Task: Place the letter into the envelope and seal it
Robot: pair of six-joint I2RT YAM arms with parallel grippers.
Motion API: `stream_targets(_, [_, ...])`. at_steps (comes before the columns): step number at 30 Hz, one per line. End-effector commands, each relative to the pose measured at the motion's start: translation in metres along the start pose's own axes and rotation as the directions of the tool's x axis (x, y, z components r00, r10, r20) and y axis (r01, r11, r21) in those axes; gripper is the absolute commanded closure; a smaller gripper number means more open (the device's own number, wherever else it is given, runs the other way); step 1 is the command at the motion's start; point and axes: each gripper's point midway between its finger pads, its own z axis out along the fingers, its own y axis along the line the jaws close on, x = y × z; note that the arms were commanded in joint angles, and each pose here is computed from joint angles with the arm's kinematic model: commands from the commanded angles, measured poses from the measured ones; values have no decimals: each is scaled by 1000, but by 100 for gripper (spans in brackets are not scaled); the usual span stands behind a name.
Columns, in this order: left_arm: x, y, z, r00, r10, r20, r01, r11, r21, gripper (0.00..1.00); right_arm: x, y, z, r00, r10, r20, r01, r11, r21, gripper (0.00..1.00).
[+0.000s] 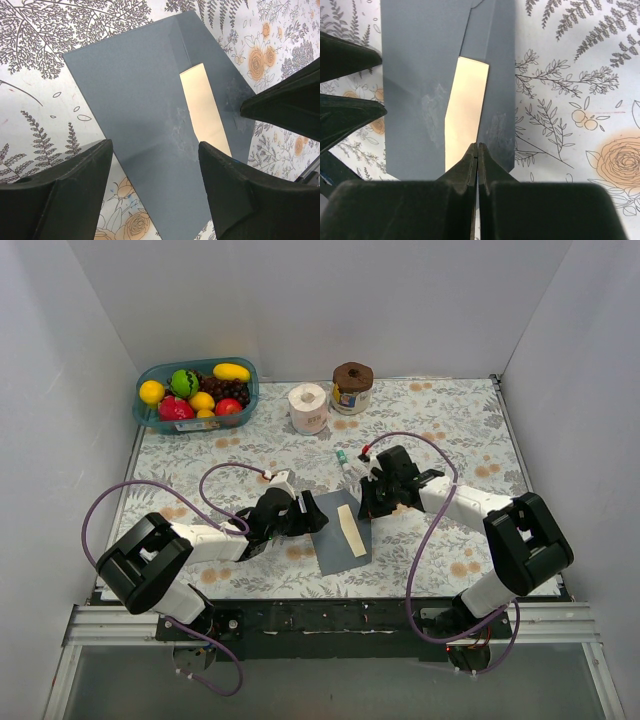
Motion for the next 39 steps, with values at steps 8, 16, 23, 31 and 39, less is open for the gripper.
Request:
stream_targets(8, [29,41,-8,996,9,-91,-21,991,-134,31,3,-15,13,999,11,-37,-8,996,93,99])
stream_targets(16, [30,40,-9,996,3,-94,-15,992,-127,31,9,-10,22,998,0,-64,6,996,93,99])
stream_targets(23, [31,38,-8,995,1,-98,-13,993,-119,31,11,-5,22,997,-24,-75,32,993,110,99])
stream_targets(31, [30,36,-7,995,0,-98,-11,994,-113,31,11,1,23,995,-49,-84,60,990,127,99])
stream_targets(39, [29,35,-6,995,-1,-99,-10,994,-110,31,12,7,27,993,-70,-100,82,989,127,99])
